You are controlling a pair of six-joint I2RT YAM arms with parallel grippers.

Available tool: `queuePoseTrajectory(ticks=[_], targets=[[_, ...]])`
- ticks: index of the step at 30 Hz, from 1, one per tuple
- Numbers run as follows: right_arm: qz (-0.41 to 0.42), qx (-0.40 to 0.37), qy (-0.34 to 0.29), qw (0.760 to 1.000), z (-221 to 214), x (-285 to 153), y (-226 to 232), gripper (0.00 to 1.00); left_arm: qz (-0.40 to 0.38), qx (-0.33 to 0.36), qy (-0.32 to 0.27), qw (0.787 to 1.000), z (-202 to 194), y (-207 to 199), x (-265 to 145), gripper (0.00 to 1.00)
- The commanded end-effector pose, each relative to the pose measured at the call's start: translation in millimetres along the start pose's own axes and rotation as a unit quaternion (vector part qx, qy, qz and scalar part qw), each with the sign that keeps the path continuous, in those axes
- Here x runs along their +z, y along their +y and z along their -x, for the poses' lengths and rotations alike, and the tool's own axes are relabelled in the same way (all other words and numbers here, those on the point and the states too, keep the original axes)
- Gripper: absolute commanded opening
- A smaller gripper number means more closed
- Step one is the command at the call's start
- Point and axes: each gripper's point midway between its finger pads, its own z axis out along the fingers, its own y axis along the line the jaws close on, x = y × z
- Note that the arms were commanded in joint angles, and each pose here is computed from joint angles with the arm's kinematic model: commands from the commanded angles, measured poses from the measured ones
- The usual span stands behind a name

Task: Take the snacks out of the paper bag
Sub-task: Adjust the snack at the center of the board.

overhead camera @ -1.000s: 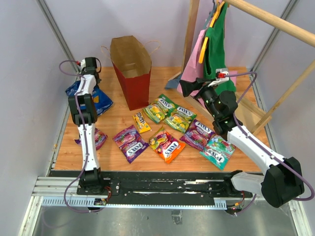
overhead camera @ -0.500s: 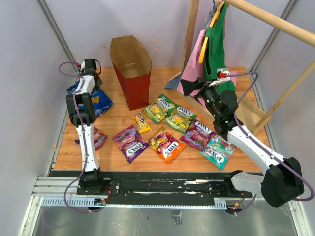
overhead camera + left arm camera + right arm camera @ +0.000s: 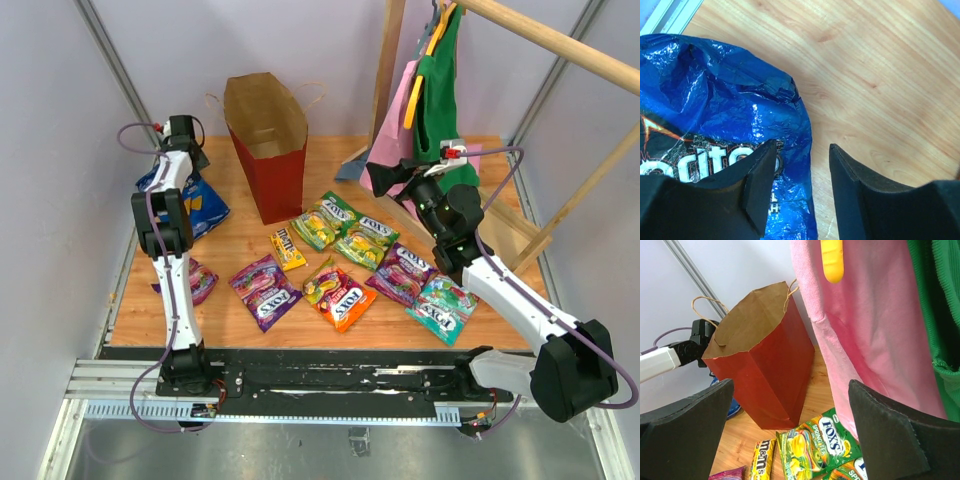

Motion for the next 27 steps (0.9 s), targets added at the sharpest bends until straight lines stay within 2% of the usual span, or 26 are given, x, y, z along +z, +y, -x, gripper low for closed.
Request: queuePoseTrajectory(ticks=[1,8,11,16,18,27], targets=[[0.006,0.004,-0.02,1.0,13,-3,-1,0.98,0.032,0.017,0.017,0.999,-17,11,13,0.5],[0.007,0.006,-0.023,1.0,15,-4,0,0.98,0.038,0.035,0.034,0.998,-29,14,23,0.48],[0.007,0.005,-0.024,1.0,16,-4,0,0.98,0.044,0.041,0.039,0.997,-34,16,26,0.42],[0.008,0.007,-0.024,1.0,17,-4,0,0.98,0.049,0.047,0.042,0.997,-37,19,27,0.18],[0.008,0.008,-0.025,1.0,17,-4,0,0.98,0.051,0.045,0.04,0.997,-35,20,26,0.03],[0.009,0.01,-0.023,1.0,16,-2,0,0.98,0.034,0.063,0.017,0.997,-21,4,20,0.0]])
